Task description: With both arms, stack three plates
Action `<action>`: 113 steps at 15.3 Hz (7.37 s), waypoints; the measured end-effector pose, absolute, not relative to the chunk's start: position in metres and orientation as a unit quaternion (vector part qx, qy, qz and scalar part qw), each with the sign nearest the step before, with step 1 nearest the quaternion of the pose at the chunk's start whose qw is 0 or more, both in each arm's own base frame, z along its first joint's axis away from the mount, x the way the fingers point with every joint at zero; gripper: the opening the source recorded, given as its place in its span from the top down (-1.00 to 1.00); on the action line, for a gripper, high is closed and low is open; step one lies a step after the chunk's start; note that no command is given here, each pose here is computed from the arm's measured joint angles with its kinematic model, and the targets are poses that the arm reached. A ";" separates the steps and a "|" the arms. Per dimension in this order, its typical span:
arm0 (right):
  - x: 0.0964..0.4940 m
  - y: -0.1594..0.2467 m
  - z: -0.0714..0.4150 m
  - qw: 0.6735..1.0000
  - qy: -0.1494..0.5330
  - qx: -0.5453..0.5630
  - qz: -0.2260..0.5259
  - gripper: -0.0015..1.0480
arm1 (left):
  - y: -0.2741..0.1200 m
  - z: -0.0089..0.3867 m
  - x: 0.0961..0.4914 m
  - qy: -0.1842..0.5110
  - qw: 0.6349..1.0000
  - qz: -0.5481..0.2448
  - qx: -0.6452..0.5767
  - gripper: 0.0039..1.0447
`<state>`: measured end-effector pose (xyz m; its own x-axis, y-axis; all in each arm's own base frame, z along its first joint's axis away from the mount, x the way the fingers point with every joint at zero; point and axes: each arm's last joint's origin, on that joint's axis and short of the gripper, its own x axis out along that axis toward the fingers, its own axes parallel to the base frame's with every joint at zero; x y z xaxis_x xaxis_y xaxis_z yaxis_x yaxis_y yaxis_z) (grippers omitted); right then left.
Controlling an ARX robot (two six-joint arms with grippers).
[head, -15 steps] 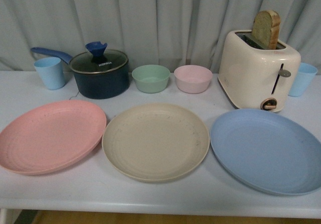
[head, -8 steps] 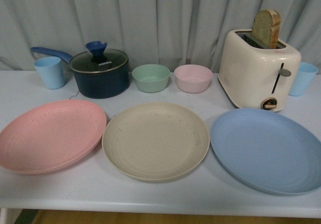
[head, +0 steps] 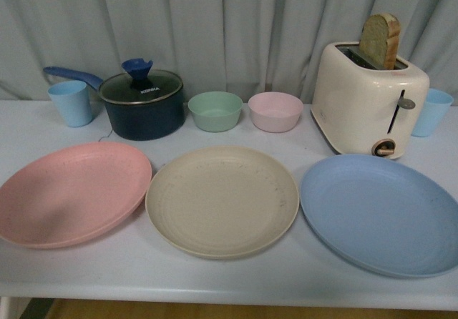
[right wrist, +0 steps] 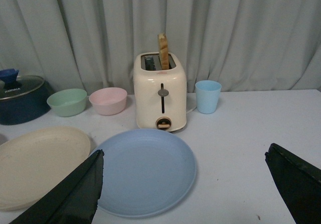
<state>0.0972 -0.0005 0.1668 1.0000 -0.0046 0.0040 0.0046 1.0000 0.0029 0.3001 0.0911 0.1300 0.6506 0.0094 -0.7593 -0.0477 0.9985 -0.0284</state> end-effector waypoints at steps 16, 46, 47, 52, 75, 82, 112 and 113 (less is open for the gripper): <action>0.097 0.000 0.167 1.000 -0.002 0.001 -0.002 -0.87 | 0.121 0.078 0.413 0.474 0.879 -0.024 -0.052 -0.50; 0.097 0.000 0.167 1.000 -0.002 0.001 -0.002 -0.87 | -0.104 0.141 0.385 0.454 0.884 -0.019 -0.112 0.97; 0.097 0.000 0.167 1.000 -0.002 0.002 -0.002 -0.87 | -0.105 0.137 0.387 0.455 0.883 -0.019 -0.110 0.97; 0.097 0.000 0.167 1.000 -0.002 0.001 -0.002 -0.87 | -0.098 0.119 0.395 0.455 0.885 -0.021 -0.092 0.72; 0.097 0.000 0.167 1.000 -0.002 0.001 -0.002 -0.87 | -0.011 0.167 0.170 -0.004 1.000 0.000 -0.008 0.97; 0.097 0.000 0.167 1.000 -0.002 0.002 -0.002 -0.87 | 0.000 0.165 0.139 0.004 1.000 0.001 -0.007 0.97; 0.163 -0.023 0.180 0.970 0.221 0.094 -0.041 -0.87 | 0.000 0.166 0.098 0.000 1.000 0.000 -0.007 -0.75; 0.184 -0.029 0.180 0.965 0.243 0.085 -0.047 -0.87 | 0.000 0.166 0.098 0.000 1.000 0.000 -0.007 -0.92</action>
